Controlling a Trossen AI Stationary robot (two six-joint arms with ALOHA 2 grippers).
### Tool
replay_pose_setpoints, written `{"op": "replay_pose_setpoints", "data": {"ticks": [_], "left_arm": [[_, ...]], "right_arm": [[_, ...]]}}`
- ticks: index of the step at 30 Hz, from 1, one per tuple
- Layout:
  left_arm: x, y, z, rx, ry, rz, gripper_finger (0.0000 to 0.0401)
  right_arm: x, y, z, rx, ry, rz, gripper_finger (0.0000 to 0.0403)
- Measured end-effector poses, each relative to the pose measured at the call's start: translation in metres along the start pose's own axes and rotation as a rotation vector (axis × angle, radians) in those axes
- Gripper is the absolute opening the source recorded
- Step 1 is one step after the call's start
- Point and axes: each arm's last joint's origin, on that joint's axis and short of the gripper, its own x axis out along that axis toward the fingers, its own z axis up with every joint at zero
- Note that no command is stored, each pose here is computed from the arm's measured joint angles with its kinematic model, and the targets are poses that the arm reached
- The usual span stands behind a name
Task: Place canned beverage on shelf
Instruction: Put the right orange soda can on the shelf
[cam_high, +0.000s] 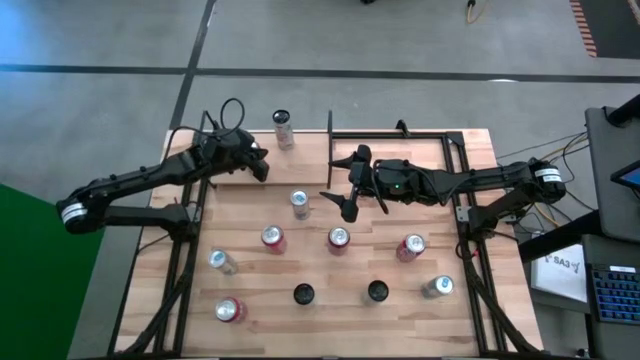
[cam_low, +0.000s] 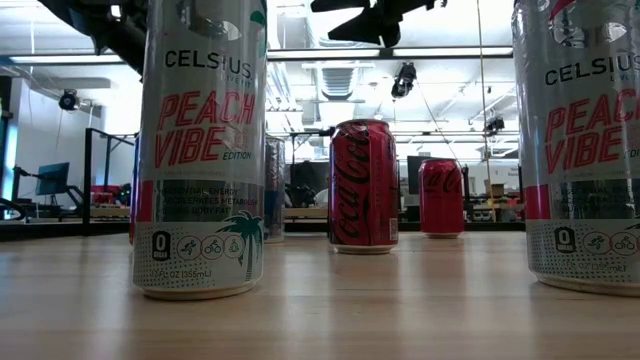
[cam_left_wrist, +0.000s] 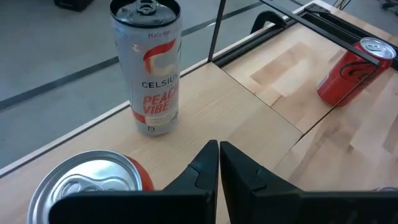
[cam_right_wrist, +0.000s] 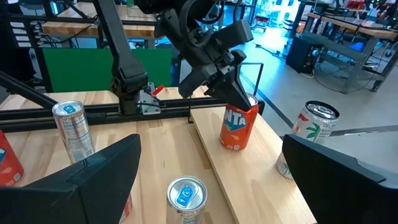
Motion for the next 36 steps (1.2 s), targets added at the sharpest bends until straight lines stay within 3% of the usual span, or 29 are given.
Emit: {"op": "replay_pose_setpoints", "data": {"ticks": [11, 25, 36], "left_arm": [[0.008, 0.004, -0.007, 0.045, 0.045, 0.133, 0.0], [0.003, 0.007, -0.017, 0.072, 0.154, 0.162, 0.0], [-0.014, 0.009, -0.012, 0.105, 0.096, 0.14, 0.0]], "right_arm": [[0.0, 0.0, 0.0, -0.001, 0.001, 0.0, 0.0381], [0.0, 0.0, 0.0, -0.001, 0.003, 0.0, 0.0381], [0.0, 0.0, 0.0, -0.001, 0.004, 0.001, 0.0381]]}}
